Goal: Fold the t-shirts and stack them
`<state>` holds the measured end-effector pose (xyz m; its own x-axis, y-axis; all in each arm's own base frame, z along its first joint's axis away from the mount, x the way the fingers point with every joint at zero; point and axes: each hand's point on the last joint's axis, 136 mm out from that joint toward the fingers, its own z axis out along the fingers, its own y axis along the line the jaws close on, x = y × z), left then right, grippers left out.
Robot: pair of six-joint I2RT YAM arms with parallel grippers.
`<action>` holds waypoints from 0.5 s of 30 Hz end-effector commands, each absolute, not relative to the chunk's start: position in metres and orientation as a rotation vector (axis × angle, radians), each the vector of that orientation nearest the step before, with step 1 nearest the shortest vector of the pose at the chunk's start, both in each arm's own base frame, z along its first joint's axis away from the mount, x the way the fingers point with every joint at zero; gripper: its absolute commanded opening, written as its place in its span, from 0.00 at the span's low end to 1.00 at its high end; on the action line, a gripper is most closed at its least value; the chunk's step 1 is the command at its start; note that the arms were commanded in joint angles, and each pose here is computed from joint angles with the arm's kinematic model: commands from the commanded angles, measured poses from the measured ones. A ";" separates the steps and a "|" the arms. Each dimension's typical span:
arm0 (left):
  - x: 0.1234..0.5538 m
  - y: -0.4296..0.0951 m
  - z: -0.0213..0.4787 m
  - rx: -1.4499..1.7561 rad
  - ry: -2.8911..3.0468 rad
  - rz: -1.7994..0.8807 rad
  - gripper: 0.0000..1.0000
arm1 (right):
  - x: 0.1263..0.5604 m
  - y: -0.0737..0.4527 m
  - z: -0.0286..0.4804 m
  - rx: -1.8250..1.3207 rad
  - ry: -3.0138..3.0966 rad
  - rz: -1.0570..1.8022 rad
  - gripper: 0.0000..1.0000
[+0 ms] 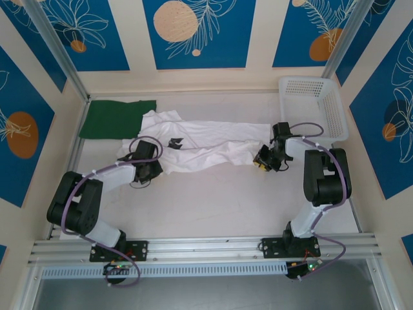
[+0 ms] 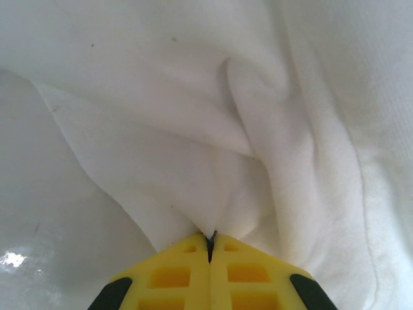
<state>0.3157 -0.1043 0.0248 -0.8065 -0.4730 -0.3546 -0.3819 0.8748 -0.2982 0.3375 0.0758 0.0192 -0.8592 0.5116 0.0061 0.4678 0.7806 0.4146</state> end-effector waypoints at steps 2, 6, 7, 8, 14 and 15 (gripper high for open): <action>0.315 -0.103 0.032 -0.609 2.596 -0.304 0.00 | 0.346 0.082 0.025 0.781 2.855 0.667 0.09; 0.313 -0.102 0.042 -0.585 2.580 -0.282 0.00 | 0.344 0.081 0.032 0.772 2.836 0.667 0.00; 0.312 -0.100 0.045 -0.579 2.577 -0.274 0.00 | 0.343 0.081 0.034 0.771 2.831 0.671 0.00; 0.311 -0.098 0.049 -0.575 2.572 -0.266 0.00 | 0.342 0.081 0.036 0.770 2.824 0.678 0.00; 0.305 -0.091 0.084 -0.531 2.516 -0.257 0.00 | 0.334 0.085 0.063 0.739 2.764 0.747 0.00; 0.303 -0.090 0.089 -0.527 2.513 -0.260 0.00 | 0.332 0.086 0.068 0.729 2.753 0.760 0.00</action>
<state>0.3108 -0.0965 0.0758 -0.7634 -0.4567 -0.4568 -0.3310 0.8838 -0.3306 0.3379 0.0795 0.0480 -0.8576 0.5122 -0.0463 0.4334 0.7682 0.4711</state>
